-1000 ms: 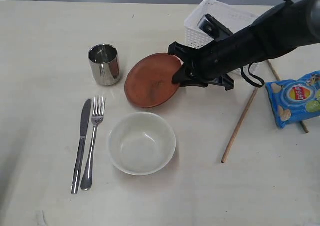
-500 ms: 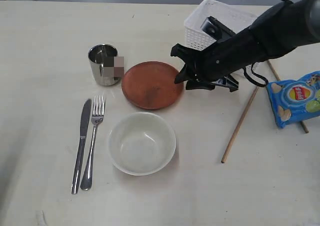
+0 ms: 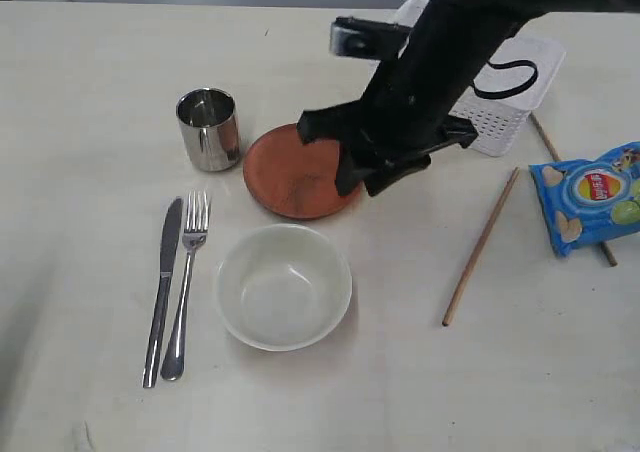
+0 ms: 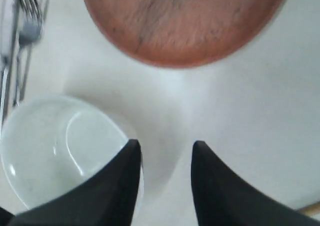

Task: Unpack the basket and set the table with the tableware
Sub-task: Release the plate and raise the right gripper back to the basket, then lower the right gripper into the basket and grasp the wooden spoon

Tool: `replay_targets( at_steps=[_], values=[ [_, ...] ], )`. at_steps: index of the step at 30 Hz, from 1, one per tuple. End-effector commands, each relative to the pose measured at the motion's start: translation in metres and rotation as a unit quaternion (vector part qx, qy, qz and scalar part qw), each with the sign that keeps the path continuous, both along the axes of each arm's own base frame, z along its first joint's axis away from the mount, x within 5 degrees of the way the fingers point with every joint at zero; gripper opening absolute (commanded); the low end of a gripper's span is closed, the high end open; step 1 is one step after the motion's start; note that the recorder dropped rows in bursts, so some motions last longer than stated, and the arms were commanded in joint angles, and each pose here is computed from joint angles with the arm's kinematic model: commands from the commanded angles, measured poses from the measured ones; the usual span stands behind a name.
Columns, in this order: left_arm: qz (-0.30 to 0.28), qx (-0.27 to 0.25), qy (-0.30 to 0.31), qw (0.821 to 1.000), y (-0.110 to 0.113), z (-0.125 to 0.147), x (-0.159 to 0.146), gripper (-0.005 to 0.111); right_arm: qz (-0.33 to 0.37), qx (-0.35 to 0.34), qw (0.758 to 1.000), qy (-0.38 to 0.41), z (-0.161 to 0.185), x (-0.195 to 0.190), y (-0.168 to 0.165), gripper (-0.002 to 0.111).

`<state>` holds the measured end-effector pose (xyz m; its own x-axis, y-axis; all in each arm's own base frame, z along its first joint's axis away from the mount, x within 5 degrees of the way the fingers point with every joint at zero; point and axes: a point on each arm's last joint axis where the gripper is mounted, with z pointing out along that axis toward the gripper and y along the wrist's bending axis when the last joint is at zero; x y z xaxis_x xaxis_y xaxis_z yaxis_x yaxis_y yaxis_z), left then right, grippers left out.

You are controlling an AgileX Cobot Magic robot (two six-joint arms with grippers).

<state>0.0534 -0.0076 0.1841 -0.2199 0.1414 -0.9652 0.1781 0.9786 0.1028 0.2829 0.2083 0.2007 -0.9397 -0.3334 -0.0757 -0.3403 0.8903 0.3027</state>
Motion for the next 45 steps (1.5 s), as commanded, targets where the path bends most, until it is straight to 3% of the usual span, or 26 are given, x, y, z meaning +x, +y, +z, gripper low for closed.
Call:
replay_targets(
  at_steps=[1, 6, 11, 16, 22, 30, 34, 40, 45],
  values=[
    [0.001, -0.005, -0.003, 1.000, 0.000, 0.000, 0.000, 0.000, 0.059, -0.047, 0.997, 0.014, 0.003, -0.024, 0.016, 0.034],
    [0.001, -0.005, -0.003, 1.000, 0.000, 0.000, 0.000, 0.000, 0.085, -0.052, 0.995, -0.004, 0.002, -0.040, 0.036, 0.037],
    [0.001, -0.005, -0.003, 1.000, 0.000, 0.000, 0.000, 0.000, 0.073, -0.115, 0.991, -0.013, -0.010, -0.039, 0.034, 0.037],
    [0.001, -0.005, -0.003, 1.000, 0.000, 0.000, 0.000, 0.000, 0.058, -0.119, 0.991, -0.005, -0.017, -0.038, 0.035, 0.037],
    [0.001, -0.005, -0.003, 1.000, 0.000, 0.000, 0.000, 0.000, 0.031, -0.095, 0.994, -0.040, 0.033, -0.020, 0.021, 0.037],
    [0.001, -0.005, -0.003, 1.000, 0.000, 0.000, 0.000, 0.000, -0.075, -0.092, 0.980, -0.157, 0.105, 0.051, -0.062, 0.037],
    [0.001, -0.005, -0.003, 1.000, 0.000, 0.000, 0.000, 0.000, -0.090, -0.115, 0.975, -0.167, 0.094, 0.083, -0.092, 0.037],
    [0.001, -0.005, -0.003, 1.000, 0.000, 0.000, 0.000, 0.000, -0.050, -0.157, 0.982, -0.094, 0.044, 0.132, -0.120, 0.037],
    [0.001, -0.005, -0.003, 1.000, 0.000, 0.000, 0.000, 0.000, 0.031, -0.105, 0.990, -0.090, 0.012, 0.165, -0.115, 0.037]
  ],
)
